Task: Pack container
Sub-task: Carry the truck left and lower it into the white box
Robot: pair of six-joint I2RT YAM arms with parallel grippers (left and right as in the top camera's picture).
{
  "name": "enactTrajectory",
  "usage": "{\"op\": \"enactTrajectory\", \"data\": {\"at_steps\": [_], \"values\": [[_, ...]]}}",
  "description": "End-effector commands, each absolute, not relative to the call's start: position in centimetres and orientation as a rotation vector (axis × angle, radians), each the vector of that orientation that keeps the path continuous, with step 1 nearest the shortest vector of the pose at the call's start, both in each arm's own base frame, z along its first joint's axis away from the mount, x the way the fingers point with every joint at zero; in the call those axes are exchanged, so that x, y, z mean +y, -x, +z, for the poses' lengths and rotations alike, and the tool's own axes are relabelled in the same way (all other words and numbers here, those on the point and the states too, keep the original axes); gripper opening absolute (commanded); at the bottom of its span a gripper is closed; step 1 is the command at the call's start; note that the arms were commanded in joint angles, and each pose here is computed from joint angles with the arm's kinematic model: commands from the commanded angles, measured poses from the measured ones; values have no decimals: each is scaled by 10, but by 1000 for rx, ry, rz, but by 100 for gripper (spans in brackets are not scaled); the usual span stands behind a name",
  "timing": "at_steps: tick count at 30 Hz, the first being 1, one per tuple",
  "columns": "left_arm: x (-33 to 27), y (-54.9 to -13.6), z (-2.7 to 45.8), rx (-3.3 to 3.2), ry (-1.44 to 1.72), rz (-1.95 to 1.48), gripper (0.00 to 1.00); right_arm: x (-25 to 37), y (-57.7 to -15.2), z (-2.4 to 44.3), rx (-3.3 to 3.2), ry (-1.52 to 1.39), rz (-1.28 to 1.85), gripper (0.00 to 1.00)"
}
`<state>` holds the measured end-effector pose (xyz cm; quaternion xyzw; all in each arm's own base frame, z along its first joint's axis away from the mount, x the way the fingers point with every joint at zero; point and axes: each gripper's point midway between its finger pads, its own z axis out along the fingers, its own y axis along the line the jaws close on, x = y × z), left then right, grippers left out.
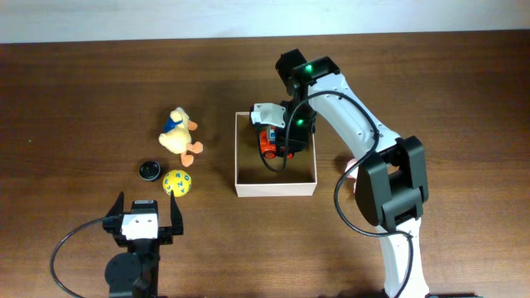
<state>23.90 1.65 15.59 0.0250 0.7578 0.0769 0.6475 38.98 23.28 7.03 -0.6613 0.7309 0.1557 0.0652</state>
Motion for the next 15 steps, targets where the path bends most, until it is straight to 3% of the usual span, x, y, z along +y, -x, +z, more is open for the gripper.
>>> {"op": "enactTrajectory", "data": {"at_steps": [1, 8, 15], "values": [[16, -239, 152, 1724, -77, 184, 99, 233, -388, 65, 2206, 1998, 487, 62], [16, -239, 152, 1724, -77, 184, 99, 234, -390, 64, 2202, 1996, 483, 66], [16, -239, 152, 1724, -77, 184, 99, 229, -392, 63, 2216, 2008, 438, 85]]}}
